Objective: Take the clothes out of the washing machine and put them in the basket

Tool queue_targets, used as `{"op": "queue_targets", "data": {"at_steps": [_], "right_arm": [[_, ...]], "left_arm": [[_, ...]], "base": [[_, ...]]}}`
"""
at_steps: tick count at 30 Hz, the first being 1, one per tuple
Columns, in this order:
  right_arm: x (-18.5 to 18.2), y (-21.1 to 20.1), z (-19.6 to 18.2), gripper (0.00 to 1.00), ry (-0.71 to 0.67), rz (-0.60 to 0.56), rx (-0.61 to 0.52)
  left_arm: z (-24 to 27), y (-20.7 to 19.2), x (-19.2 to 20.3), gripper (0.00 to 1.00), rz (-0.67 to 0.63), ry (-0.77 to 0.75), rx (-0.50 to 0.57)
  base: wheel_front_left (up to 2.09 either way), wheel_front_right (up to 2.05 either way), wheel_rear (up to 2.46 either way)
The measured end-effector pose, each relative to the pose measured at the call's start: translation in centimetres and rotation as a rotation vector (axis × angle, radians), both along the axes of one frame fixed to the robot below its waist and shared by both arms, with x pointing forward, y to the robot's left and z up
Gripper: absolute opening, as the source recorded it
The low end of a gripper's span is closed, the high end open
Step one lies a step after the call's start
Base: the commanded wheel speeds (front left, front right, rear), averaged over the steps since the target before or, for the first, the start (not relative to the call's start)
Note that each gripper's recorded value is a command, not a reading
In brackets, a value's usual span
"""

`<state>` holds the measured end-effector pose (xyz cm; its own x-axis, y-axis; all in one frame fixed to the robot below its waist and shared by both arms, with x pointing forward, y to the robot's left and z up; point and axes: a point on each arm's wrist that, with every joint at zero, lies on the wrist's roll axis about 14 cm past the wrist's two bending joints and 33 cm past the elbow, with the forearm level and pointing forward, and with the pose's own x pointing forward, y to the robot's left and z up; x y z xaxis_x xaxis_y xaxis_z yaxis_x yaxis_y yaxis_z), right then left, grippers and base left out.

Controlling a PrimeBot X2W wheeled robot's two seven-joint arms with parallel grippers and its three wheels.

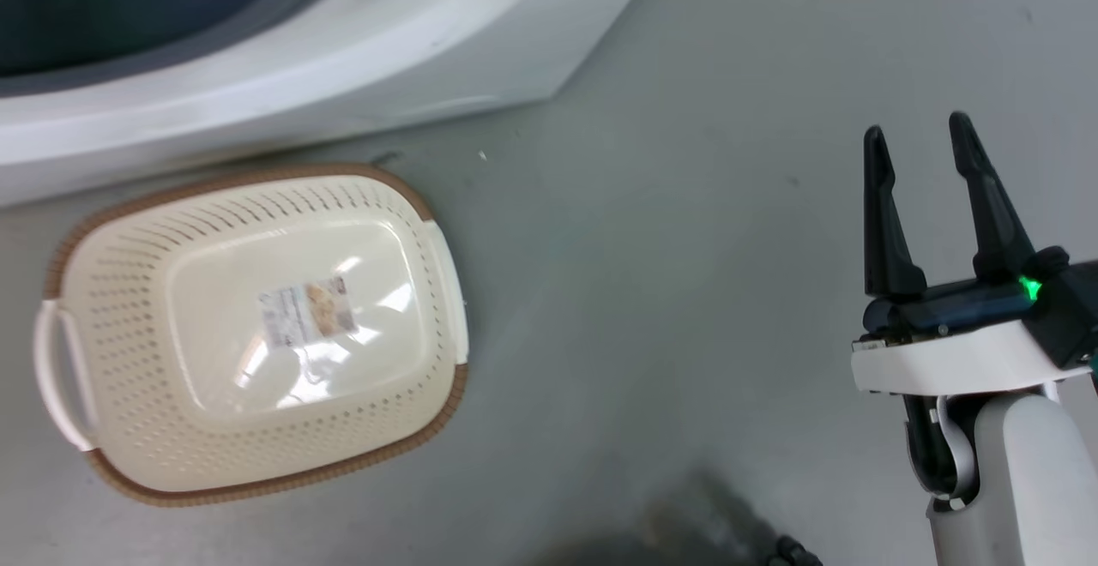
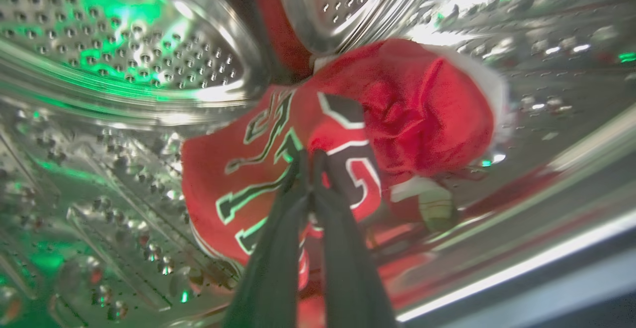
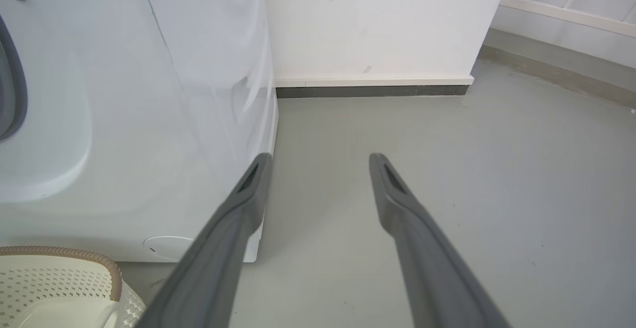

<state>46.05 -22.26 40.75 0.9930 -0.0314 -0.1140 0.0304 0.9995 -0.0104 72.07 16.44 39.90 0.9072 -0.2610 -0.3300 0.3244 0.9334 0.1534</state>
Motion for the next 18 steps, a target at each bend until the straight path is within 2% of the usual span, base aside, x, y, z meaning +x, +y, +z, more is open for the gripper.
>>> {"op": "queue_targets", "data": {"at_steps": [10, 18], "right_arm": [[-1.6, 1.9, 5.0, 1.0, -0.104, 0.044, 0.02], [-3.2, 3.3, 8.1, 1.0, -0.171, 0.078, 0.038]], "left_arm": [[8.6, 0.7, -6.4, 0.0, -0.037, -0.209, -0.032], [15.3, 0.1, -12.5, 0.0, -0.032, -0.383, -0.132]], "base": [[0.0, 0.0, 0.0], [0.0, 0.0, 0.0]]}}
